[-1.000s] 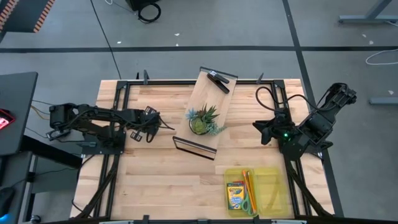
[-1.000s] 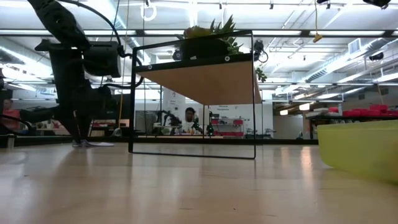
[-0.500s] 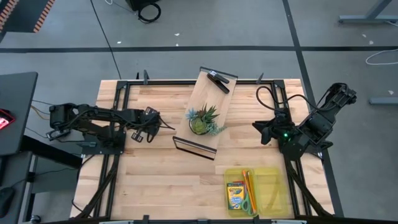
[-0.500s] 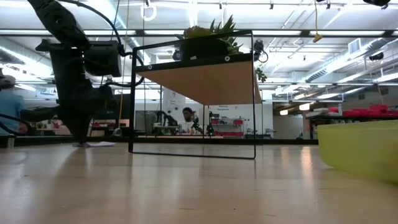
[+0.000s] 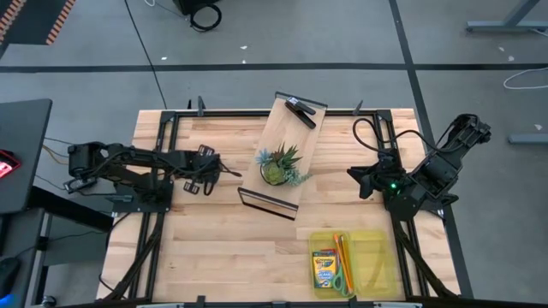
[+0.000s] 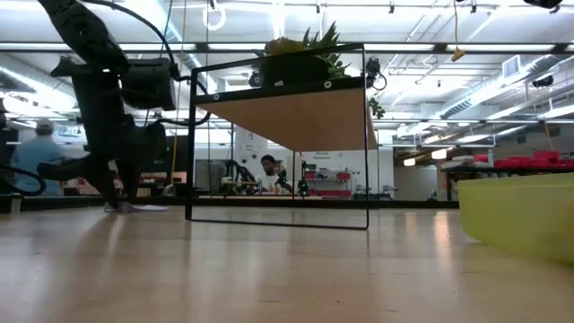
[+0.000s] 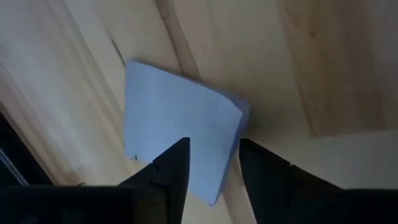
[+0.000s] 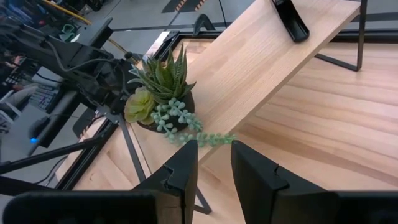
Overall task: Pack school essentials
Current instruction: Put the white sticky note into the yellow supply box
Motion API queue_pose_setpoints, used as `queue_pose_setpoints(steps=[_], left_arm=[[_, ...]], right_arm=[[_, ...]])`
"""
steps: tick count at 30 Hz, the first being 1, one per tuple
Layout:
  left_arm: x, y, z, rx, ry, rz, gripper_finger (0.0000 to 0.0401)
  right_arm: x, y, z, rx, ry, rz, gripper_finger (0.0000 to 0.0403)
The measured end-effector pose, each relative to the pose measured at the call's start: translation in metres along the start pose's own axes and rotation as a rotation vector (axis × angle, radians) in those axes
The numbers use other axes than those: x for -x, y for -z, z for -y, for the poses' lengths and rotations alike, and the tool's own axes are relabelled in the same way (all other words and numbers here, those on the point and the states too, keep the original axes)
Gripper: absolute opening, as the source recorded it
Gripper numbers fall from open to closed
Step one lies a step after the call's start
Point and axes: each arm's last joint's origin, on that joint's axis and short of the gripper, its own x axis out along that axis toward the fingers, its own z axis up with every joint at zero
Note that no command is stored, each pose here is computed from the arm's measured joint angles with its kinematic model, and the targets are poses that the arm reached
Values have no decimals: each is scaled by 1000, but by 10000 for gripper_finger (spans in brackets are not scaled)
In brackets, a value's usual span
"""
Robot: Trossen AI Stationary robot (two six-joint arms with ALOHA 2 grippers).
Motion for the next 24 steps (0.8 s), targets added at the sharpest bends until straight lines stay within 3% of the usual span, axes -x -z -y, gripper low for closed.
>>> queue_pose_setpoints(steps=[10, 24], left_arm=[[-4, 2, 2, -12, -42, -15, 120], [-15, -2, 5, -39, -16, -67, 89]], right_arm=[[0, 0, -1, -11, -8, -1, 103], [0, 0, -3, -28, -18, -2, 103]])
